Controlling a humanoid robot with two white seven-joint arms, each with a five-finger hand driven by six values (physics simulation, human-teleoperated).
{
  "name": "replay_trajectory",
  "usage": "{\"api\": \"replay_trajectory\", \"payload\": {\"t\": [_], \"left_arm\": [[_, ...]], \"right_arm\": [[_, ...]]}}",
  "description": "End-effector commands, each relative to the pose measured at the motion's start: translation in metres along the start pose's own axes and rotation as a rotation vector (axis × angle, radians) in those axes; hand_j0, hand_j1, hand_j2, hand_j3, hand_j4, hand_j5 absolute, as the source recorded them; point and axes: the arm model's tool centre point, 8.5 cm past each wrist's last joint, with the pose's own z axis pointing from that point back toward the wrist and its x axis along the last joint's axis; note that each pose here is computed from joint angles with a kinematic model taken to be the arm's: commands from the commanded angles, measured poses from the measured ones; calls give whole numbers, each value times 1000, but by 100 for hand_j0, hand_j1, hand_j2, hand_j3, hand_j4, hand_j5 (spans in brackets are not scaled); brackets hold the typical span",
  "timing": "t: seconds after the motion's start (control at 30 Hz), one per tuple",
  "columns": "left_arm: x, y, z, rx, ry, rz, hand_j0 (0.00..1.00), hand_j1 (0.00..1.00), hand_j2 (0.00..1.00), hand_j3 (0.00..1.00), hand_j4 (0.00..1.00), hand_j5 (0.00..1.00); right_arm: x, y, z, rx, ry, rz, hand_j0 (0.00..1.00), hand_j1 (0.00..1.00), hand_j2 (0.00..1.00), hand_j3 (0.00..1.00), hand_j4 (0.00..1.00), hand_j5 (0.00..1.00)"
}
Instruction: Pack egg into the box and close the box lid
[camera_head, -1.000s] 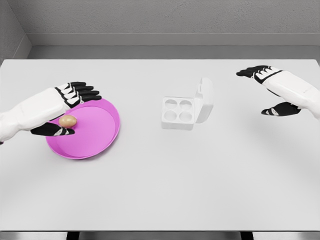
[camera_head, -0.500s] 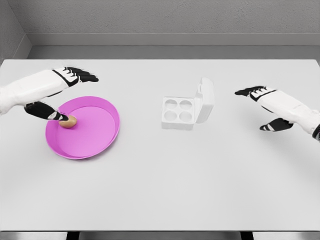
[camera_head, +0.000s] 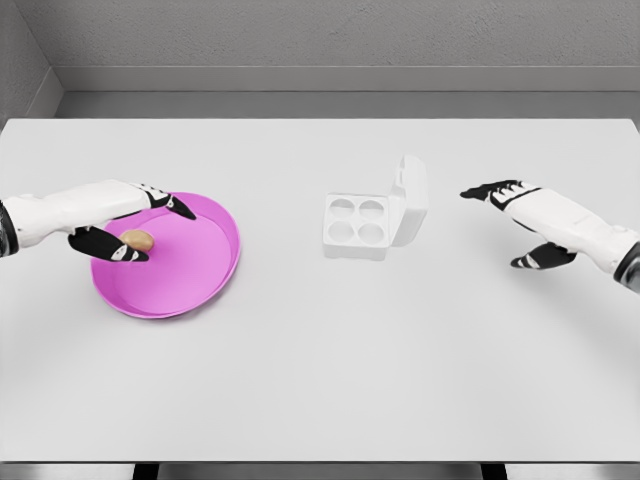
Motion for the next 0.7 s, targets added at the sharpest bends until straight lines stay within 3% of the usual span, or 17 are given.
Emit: {"api": "replay_trajectory", "payload": {"t": [0.0, 0.47, 0.67], "left_arm": [[-9, -4, -5, -3, 33, -6, 77, 77, 77, 77, 77, 77], [-30, -19, -10, -19, 98, 6, 79, 79, 79, 79, 79, 79], [-34, -25, -16, -28, 122, -16, 78, 78, 78, 78, 78, 78]], "right_arm": [[1, 1, -2, -4, -4, -8, 100, 100, 100, 100, 100, 100], [-7, 14, -13, 19, 13, -34, 100, 100, 100, 100, 100, 100], [-9, 3, -18, 1, 15, -22, 100, 100, 100, 100, 100, 100]]}}
